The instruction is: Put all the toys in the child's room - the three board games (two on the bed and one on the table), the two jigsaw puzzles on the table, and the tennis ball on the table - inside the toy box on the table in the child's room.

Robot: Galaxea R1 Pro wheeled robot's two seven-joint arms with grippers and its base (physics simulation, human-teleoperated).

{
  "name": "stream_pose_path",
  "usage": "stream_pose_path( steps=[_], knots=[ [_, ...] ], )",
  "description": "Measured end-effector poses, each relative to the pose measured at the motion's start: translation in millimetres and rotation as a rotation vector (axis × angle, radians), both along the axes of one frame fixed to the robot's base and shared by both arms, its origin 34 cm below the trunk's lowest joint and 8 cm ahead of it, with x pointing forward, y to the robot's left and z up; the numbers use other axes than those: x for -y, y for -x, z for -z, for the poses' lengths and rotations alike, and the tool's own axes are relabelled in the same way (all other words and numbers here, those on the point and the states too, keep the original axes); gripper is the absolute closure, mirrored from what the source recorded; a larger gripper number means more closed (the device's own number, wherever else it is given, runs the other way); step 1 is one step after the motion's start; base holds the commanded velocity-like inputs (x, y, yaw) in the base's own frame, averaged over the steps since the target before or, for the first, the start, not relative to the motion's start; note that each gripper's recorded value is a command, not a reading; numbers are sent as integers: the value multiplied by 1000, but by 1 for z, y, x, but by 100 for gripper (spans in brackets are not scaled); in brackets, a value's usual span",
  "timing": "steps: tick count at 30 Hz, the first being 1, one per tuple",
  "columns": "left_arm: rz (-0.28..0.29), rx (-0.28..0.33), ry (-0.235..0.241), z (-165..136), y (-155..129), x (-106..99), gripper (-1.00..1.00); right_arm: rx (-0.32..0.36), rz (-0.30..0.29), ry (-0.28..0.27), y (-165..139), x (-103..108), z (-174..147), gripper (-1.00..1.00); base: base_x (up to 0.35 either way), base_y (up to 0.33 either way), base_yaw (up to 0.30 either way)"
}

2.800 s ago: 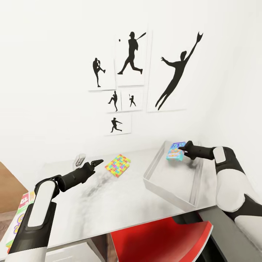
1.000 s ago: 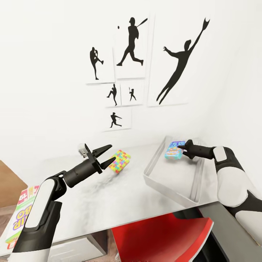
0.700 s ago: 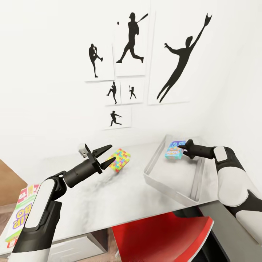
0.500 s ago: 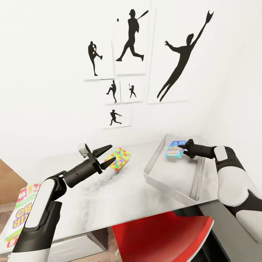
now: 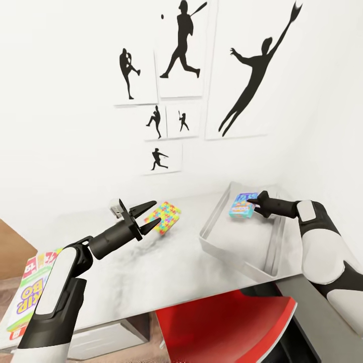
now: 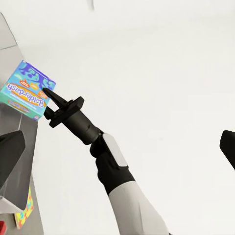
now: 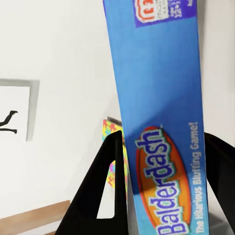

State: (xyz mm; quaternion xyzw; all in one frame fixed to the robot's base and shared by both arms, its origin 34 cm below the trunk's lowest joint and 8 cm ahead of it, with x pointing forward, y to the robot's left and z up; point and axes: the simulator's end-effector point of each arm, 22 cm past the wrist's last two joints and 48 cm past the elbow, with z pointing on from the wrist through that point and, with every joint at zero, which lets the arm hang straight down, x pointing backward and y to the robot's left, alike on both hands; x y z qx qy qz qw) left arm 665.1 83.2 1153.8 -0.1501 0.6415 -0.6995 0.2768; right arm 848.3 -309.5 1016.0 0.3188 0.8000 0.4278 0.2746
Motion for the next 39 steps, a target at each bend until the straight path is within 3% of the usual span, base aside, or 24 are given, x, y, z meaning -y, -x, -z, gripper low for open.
stream_pose_path(
  steps=[39],
  knots=[
    [0, -62, -17, 38, -9, 1, -100, -42, -3, -3, -8, -3, 34, 100, 0, 0, 0]
  ],
)
